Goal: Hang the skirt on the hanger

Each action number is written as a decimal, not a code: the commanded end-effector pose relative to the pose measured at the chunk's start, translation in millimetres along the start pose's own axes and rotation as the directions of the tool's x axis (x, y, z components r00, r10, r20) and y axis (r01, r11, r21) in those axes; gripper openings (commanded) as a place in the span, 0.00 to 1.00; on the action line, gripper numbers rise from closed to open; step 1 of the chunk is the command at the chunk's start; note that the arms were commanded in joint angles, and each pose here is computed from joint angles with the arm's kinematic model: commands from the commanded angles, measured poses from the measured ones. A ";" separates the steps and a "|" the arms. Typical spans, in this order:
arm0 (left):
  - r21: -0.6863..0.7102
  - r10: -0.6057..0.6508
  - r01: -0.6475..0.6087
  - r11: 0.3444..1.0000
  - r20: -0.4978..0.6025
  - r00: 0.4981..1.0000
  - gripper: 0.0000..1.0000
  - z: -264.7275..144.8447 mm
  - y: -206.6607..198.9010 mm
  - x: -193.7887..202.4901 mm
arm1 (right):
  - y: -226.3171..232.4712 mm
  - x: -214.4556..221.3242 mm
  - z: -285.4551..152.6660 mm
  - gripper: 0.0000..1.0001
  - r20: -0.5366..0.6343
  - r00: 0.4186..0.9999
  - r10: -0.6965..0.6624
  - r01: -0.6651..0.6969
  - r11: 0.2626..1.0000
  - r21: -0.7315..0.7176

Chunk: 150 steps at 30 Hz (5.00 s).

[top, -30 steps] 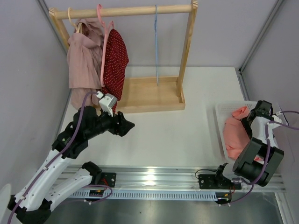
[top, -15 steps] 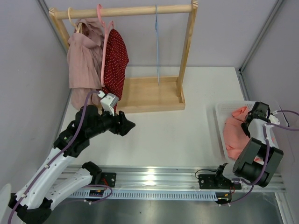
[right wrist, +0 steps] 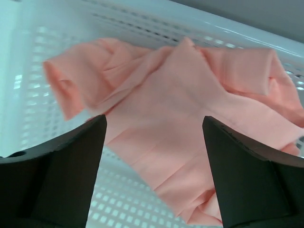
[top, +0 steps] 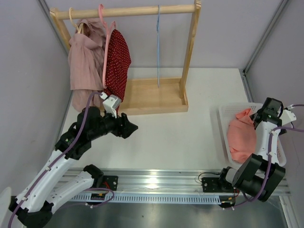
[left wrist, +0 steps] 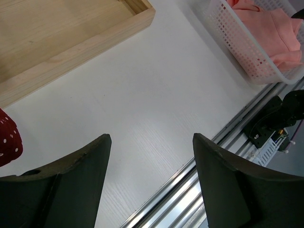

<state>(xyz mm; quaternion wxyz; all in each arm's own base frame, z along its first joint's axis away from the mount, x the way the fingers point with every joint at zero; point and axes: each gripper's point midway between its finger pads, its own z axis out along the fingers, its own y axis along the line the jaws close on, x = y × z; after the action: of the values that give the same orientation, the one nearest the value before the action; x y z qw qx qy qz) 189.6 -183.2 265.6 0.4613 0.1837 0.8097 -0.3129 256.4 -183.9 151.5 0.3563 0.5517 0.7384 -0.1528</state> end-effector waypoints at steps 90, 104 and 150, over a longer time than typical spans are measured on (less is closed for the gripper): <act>0.095 0.047 -0.046 0.994 -0.017 0.999 0.74 0.3 -15.9 -0.5 | 130.0 -142.5 -219.6 0.00 0.206 0.972 0.116 0.018 0.833 -0.552; 0.032 0.033 -0.033 0.999 0.019 0.999 0.73 -3.4 -8.0 -10.8 | 189.2 -170.0 -428.5 0.00 0.150 0.976 0.160 0.108 0.247 -0.963; -0.063 -0.412 0.407 0.911 -0.097 0.906 0.78 39.2 15.6 85.3 | 84.6 383.5 -358.7 0.78 0.195 0.730 -0.655 0.397 0.174 -0.901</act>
<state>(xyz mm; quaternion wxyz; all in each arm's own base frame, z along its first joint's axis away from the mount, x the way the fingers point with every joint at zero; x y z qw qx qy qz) 173.0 -195.5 153.5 0.3173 0.0270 0.8752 -0.3641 152.3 354.6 128.4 0.4097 -0.0357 0.8851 0.2181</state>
